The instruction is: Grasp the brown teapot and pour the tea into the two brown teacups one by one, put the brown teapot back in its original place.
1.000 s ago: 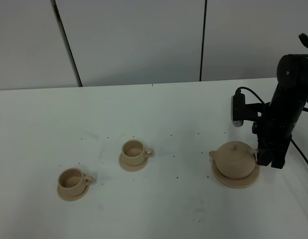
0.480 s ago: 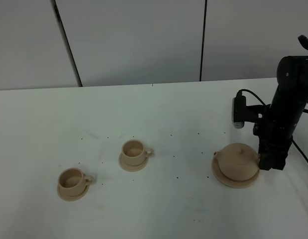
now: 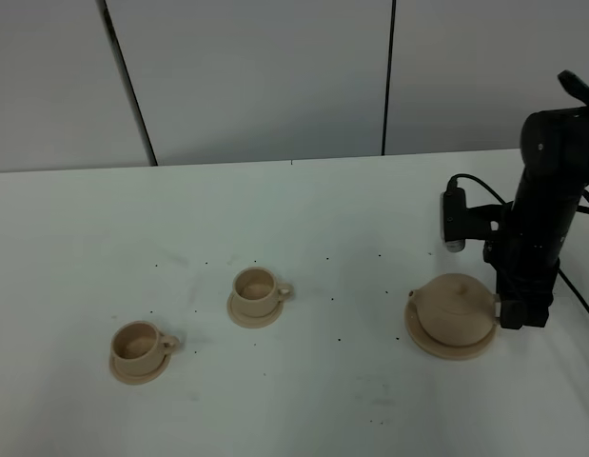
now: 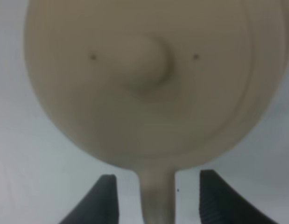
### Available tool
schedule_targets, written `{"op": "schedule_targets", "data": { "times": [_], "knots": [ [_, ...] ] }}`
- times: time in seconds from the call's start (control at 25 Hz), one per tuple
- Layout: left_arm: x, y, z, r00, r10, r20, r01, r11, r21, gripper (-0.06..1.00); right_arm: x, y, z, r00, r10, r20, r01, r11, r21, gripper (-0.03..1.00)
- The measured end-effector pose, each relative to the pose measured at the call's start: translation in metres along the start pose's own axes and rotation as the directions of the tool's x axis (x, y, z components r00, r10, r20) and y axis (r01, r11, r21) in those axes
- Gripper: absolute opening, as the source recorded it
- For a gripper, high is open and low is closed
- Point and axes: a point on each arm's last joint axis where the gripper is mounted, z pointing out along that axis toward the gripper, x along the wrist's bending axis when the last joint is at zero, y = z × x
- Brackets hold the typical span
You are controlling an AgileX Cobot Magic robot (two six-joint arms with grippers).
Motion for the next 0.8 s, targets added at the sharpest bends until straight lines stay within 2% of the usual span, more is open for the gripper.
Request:
{"op": "schedule_targets", "data": {
  "times": [0.32, 0.8],
  "knots": [
    [0.000, 0.000, 0.000, 1.000, 0.000, 0.000, 0.000, 1.000, 0.000, 0.24, 0.000, 0.011, 0.001, 0.997, -0.059, 0.055, 0.056, 0.997, 0.053, 0.37],
    [0.000, 0.000, 0.000, 1.000, 0.000, 0.000, 0.000, 1.000, 0.000, 0.24, 0.002, 0.018, 0.002, 0.990, -0.119, 0.073, 0.109, 0.986, 0.123, 0.36]
  ]
}}
